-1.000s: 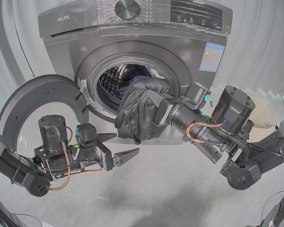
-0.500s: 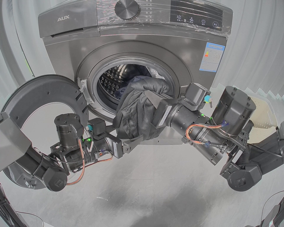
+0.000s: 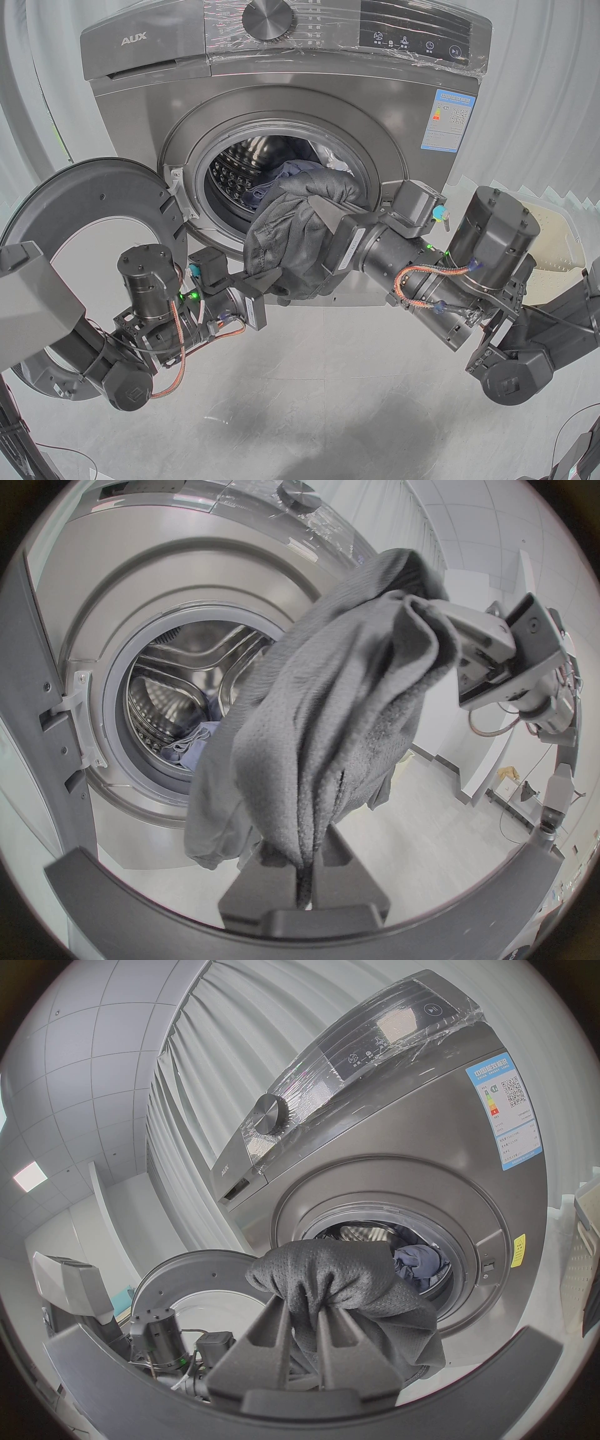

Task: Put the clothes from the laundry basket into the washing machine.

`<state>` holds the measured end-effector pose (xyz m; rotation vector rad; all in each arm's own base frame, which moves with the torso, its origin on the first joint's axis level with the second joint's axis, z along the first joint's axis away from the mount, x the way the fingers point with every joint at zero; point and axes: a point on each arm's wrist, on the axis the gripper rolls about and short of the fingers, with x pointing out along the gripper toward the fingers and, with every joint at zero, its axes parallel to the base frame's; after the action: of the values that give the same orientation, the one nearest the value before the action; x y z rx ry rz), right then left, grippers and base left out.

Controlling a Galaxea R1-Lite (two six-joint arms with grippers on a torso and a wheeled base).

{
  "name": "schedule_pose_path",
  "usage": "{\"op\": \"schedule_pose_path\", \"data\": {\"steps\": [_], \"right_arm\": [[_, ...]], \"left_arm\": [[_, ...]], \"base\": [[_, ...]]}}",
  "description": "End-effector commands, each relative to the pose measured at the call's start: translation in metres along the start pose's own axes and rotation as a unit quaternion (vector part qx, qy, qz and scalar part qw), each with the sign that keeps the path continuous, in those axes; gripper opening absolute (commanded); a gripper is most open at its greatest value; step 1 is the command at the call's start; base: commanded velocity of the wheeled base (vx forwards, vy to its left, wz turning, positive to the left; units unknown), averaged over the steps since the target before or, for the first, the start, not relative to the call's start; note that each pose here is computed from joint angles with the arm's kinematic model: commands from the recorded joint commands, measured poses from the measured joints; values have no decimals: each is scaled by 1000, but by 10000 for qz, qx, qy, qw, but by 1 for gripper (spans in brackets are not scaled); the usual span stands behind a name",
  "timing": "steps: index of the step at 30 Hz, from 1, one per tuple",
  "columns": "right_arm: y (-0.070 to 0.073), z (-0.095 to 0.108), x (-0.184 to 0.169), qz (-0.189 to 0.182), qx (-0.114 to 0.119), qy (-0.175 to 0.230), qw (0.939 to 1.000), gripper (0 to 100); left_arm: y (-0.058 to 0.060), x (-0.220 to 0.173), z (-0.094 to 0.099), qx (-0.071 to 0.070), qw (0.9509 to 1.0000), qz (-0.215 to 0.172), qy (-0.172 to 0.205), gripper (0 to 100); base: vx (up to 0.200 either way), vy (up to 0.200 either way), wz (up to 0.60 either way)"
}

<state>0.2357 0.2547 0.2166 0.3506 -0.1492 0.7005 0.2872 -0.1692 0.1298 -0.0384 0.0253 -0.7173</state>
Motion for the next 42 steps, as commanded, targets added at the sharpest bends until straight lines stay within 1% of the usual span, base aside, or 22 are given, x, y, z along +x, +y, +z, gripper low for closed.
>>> {"op": "schedule_pose_path", "data": {"steps": [1, 2, 3, 6, 7, 9, 12, 14, 16, 17, 20, 22, 25, 26, 27, 28, 31, 35, 36, 37, 39, 42], "right_arm": [[-3, -3, 0, -45, -21, 50, 10000, 0], [-3, -2, 0, -36, -20, 45, 10000, 0], [-3, -4, 0, -34, -29, 69, 10000, 0], [-4, -7, 0, -45, -36, 113, 9999, 0], [-4, -10, 0, -50, -50, 167, 9998, 0], [-4, -12, 0, -47, -98, 191, 9998, 0], [-4, -15, 1, -40, -149, 231, 9996, 0], [-4, -17, 1, -24, -152, 266, 9995, 0], [-4, -19, 1, -11, -159, 278, 9995, 0], [-4, -21, 2, 7, -155, 266, 9995, 100], [-4, -26, 3, 24, -146, 224, 9996, 100], [-9, -31, 1, -50, -180, 314, 9993, 100], [-17, -35, -4, -155, -309, 420, 9985, 100], [-18, -35, -4, -165, -320, 433, 9984, 100], [-25, -36, -9, -259, -401, 489, 9977, 100], [-27, -37, -12, -281, -441, 531, 9972, 100], [-30, -38, -21, -327, -497, 614, 9963, 100], [-36, -46, -34, -399, -594, 871, 9936, 100], [-36, -46, -34, -399, -594, 871, 9936, 100], [-39, -51, -40, -442, -629, 1017, 9918, 100], [-44, -57, -44, -506, -666, 1150, 9898, 100], [-47, -62, -47, -529, -685, 1161, 9895, 100]], "left_arm": [[-21, -21, 5, 50, 9994, -328, -105, 0], [-23, -24, 5, 51, 9993, -366, -111, 0], [-29, -36, 7, 77, 9987, -489, -122, 0], [-35, -50, 6, 91, 9978, -649, -102, 0], [-37, -57, 8, 106, 9969, -759, -173, 0], [-38, -62, 12, 115, 9956, -858, -355, 0], [-38, -66, 18, 131, 9940, -871, -650, 0], [-37, -64, 21, 151, 9933, -846, -778, 0], [-37, -63, 21, 162, 9930, -854, -801, 0], [-37, -62, 21, 161, 9931, -853, -793, 0], [-36, -59, 20, 161, 9932, -838, -794, 0], [-33, -55, 22, 155, 9934, -758, -849, 0], [-24, -51, 26, 161, 9938, -565, -944, 0], [-23, -50, 26, 164, 9937, -551, -960, 0], [-19, -46, 29, 147, 9936, -442, -1031, 0], [-17, -43, 30, 128, 9935, -363, -1073, 0], [-14, -37, 34, 34, 9927, -168, -1198, 0], [-12, -32, 41, -85, 9904, -22, -1377, 0], [-12, -32, 41, -85, 9904, -22, -1377, 0], [-11, -30, 44, -121, 9895, 29, -1443, 0], [-11, -29, 47, -131, 9886, 52, -1498, 0], [-11, -29, 49, -132, 9879, 55, -1544, 0]], "base": [[0, 0, 0], [0, 0, 0], [0, 0, 0], [0, 0, 0], [0, 0, 0], [0, 0, 0], [0, 0, 0], [0, 0, 0], [0, 0, 0], [0, 0, 0], [0, 0, 0], [0, 0, 0], [0, 0, 0], [0, 0, 0], [0, 0, 0], [0, 0, 0], [0, 0, 0], [0, 0, 0], [0, 0, 0], [0, 0, 0], [0, 0, 0], [0, 0, 0]]}}
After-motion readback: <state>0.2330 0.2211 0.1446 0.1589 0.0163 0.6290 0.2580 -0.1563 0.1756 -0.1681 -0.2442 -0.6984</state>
